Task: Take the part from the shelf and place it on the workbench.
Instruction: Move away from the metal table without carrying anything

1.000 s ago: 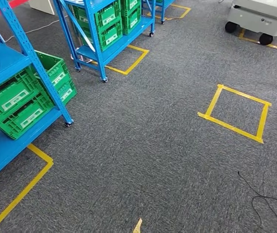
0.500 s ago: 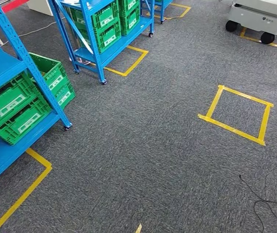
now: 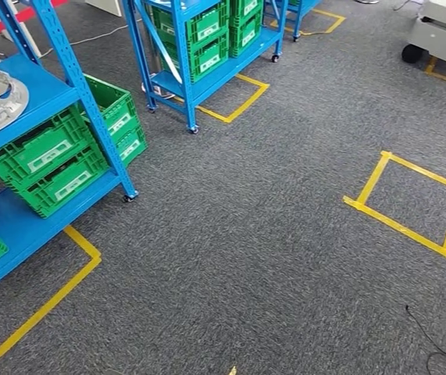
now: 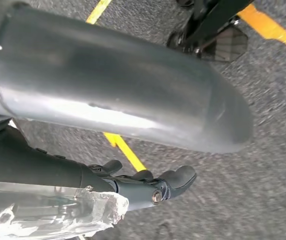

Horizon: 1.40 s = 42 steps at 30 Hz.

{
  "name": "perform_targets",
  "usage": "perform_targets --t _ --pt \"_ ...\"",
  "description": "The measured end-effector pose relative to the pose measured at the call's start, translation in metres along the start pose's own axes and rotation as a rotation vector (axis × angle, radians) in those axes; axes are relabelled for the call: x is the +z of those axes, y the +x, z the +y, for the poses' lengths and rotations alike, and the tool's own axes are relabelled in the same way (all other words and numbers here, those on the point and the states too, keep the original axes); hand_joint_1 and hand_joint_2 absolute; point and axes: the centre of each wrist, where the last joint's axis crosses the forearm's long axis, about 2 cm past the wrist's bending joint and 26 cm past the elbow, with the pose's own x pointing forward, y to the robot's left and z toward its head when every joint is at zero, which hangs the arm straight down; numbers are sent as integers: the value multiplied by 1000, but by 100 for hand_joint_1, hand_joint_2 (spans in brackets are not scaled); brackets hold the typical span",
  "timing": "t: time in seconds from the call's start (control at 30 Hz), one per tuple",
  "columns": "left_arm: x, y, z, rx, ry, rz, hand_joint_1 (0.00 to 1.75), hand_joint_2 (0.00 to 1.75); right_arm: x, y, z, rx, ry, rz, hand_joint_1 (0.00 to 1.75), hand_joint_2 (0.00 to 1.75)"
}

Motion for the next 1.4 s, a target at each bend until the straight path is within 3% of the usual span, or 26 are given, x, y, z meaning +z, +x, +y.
perform_targets --t 1.4 --pt "3 -4 -2 -9 5 4 0 0 -1 -1 -3 3 -1 3 0 0"
